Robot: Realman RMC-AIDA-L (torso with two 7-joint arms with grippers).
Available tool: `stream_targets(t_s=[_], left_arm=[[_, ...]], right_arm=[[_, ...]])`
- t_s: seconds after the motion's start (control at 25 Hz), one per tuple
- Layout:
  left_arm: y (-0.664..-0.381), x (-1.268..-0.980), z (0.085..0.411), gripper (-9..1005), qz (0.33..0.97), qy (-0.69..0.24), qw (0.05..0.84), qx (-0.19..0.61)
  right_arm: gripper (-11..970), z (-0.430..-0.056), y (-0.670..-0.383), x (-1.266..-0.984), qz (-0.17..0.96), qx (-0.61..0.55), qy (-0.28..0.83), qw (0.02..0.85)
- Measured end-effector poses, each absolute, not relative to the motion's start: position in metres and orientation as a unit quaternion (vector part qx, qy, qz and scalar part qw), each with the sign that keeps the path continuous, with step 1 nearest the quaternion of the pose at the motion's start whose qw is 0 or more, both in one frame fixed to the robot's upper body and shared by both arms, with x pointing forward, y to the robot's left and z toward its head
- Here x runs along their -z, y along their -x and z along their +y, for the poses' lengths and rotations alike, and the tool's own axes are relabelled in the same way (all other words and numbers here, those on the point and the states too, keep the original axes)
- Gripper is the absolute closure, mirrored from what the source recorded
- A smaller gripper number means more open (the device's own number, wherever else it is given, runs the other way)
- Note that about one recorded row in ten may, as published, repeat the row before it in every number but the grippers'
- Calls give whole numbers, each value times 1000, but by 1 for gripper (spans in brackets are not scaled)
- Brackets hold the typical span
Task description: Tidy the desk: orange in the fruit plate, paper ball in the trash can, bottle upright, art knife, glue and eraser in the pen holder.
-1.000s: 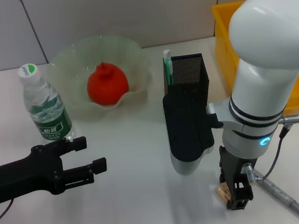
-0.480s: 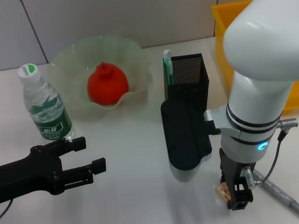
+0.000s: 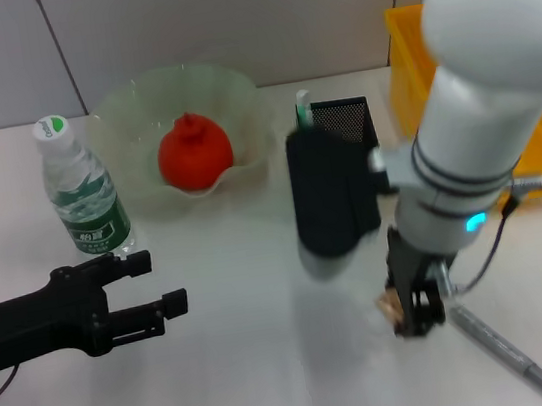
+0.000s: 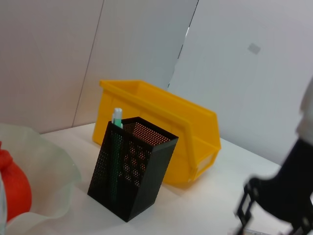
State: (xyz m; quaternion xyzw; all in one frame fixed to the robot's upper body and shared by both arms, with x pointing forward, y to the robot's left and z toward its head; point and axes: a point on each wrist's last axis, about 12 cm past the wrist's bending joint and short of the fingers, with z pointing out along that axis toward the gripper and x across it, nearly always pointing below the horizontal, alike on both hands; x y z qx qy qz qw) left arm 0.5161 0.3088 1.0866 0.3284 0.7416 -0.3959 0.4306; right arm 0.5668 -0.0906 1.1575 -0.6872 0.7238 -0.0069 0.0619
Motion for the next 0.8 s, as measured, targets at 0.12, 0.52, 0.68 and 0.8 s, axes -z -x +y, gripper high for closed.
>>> stream_targets(t_s=[0.12, 0.52, 0.68, 0.8], left_arm=[[-516, -1086, 309, 136, 741, -328, 432, 395], [-515, -1086, 311, 136, 742, -329, 433, 393], [-515, -1085, 311, 136, 741, -329, 434, 392], [-515, -1085, 309, 136, 742, -328, 435, 391]], right_arm=[[494, -95, -573, -1182, 735, 2, 670, 104], [497, -125, -599, -1239, 758, 41, 599, 253], [498, -128, -612, -1229, 759, 55, 582, 287], [498, -129, -618, -1226, 760, 55, 575, 299]])
